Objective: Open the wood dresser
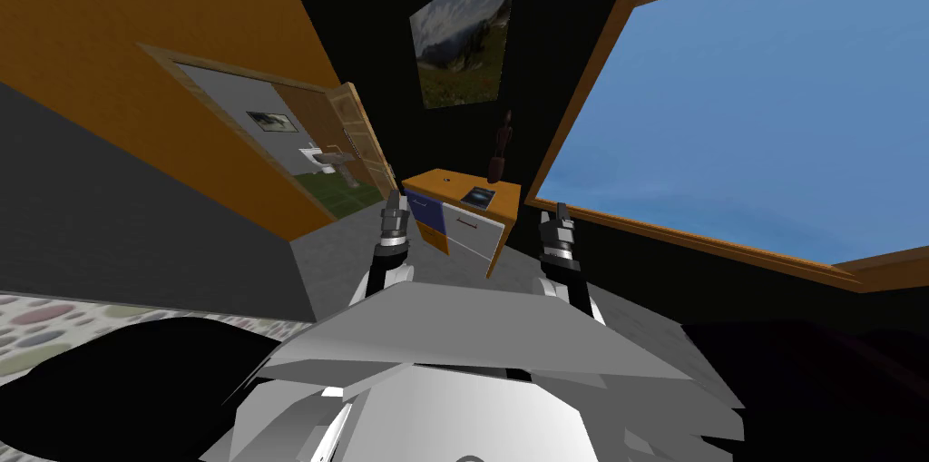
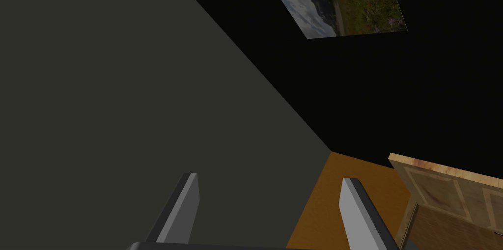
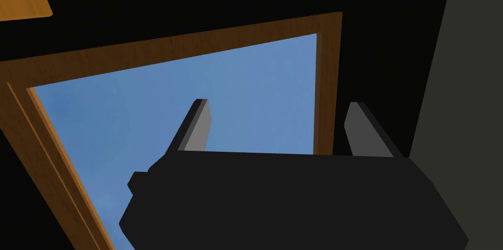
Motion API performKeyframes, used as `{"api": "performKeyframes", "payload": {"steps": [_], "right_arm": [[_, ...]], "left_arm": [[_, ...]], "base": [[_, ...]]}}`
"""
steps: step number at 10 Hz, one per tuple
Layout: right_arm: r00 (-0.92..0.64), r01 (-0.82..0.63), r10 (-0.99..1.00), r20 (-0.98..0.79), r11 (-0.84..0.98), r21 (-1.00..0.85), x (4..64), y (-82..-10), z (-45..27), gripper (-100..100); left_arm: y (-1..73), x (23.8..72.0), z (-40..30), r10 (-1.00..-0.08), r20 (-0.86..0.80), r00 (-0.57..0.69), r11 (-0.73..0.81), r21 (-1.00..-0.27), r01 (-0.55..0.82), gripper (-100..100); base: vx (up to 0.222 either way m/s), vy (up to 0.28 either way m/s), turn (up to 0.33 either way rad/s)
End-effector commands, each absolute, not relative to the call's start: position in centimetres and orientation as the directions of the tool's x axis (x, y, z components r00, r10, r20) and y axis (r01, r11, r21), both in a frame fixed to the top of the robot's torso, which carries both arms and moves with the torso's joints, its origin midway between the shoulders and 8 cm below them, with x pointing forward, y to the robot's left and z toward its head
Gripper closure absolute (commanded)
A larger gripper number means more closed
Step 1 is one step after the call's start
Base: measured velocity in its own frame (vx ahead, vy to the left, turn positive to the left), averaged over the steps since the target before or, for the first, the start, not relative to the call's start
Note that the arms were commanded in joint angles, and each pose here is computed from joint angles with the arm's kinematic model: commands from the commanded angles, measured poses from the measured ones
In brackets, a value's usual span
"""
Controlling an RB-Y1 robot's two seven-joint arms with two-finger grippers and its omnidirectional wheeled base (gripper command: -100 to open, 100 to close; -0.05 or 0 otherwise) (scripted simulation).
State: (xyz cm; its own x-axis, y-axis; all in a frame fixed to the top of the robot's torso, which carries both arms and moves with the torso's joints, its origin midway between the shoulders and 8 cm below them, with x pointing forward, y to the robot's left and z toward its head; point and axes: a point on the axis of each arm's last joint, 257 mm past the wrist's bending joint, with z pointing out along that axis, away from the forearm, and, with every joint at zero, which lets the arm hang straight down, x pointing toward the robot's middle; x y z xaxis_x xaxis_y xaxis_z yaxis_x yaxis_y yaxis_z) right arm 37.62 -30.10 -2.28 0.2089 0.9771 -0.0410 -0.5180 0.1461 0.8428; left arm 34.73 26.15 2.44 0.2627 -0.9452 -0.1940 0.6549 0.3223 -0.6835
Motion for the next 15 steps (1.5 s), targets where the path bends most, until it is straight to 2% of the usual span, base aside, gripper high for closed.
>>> {"api": "performKeyframes", "payload": {"steps": [1, 9, 10, 15], "right_arm": [[0.209, -0.518, 0.977, -0.041, 0.146, 0.843, 37.6, -30.1, -2.3, 0], [0.209, -0.518, 0.977, -0.041, 0.146, 0.843, 37.6, -30.1, -2.3, 0], [0.209, -0.518, 0.977, -0.041, 0.146, 0.843, 37.6, -30.1, -2.3, 0], [0.209, -0.518, 0.977, -0.041, 0.146, 0.843, 37.6, -30.1, -2.3, 0]], "left_arm": [[26.2, 34.7, 2.4, -0.945, -0.194, 0.263, 0.322, -0.684, 0.655, 0], [26.1, 34.7, 2.5, -0.945, -0.194, 0.263, 0.322, -0.683, 0.655, 0], [25.8, 34.9, 2.1, -0.942, -0.223, 0.250, 0.334, -0.678, 0.655, -100], [24.5, 35.8, -0.7, -0.917, -0.340, 0.206, 0.389, -0.658, 0.644, -100]], "base": [[0.000, 0.000, 0.000], [0.000, 0.000, 0.000], [0.012, -0.003, -0.011], [0.033, -0.014, -0.031]]}}
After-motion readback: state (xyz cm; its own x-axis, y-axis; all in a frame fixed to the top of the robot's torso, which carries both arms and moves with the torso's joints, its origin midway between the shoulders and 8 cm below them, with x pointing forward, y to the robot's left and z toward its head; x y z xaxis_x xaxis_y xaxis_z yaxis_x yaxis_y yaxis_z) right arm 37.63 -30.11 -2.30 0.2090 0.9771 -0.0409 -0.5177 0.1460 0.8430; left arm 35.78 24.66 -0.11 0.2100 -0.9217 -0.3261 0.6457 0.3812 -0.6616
